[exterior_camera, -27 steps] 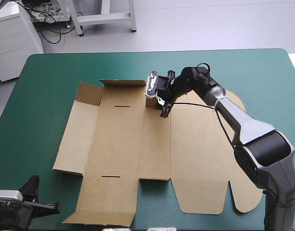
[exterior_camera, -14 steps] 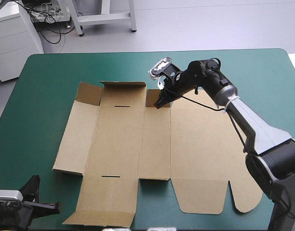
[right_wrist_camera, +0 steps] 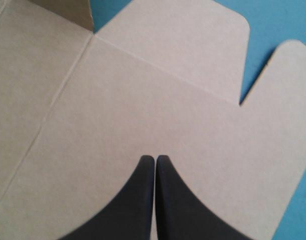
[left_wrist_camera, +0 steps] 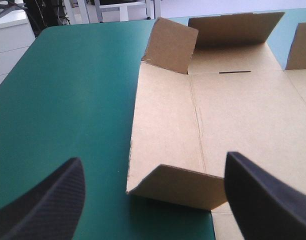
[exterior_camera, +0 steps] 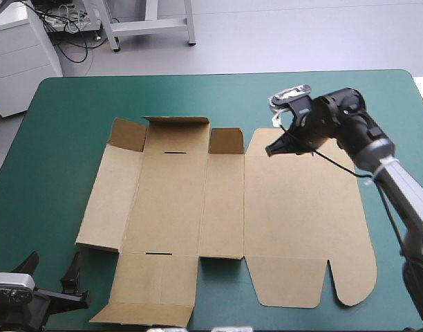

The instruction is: Fold the box

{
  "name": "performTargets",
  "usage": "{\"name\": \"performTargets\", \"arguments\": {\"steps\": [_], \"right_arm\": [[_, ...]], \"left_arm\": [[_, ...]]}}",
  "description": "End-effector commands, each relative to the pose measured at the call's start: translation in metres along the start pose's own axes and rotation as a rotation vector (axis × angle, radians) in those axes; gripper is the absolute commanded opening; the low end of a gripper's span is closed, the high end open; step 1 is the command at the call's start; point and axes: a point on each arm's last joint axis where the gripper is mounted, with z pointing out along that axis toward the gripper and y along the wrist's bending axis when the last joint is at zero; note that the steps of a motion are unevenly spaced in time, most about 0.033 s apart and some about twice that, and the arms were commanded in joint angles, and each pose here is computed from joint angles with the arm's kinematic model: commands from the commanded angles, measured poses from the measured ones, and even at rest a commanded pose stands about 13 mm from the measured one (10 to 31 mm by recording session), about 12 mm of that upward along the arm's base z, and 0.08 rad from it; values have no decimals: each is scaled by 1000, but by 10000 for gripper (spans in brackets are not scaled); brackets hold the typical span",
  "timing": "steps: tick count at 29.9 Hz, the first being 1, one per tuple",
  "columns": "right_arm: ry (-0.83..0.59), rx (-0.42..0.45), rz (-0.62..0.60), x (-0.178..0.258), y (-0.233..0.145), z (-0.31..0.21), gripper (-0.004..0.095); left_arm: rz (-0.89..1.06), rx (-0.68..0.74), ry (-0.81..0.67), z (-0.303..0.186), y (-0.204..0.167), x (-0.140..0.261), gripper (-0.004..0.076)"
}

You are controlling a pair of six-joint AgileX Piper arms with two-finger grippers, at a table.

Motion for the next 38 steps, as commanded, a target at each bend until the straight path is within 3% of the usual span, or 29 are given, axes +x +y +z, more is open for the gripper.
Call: {"name": "performTargets", "arguments": {"steps": [1,7,13,22,30,38], "right_arm": [[-94,44,39,28,-14,-38,-8],[-158,79,101,87,-20,-67,-8],[-197,83,132,132,-11,-86,-8],[-170,-25,183,183,7,-80,-8],[-81,-59,203,205,13,-57,-8],[-60,-121,178,213,20,-54,-8]], "left_arm": [[-14,5,-87,-2,0,-13,570],[-14,-10,-78,11,3,-37,566],[73,-74,-1,26,11,-85,566],[161,-145,339,84,27,-141,563],[89,-70,721,162,30,-146,549],[69,-15,996,226,32,-108,543]]}}
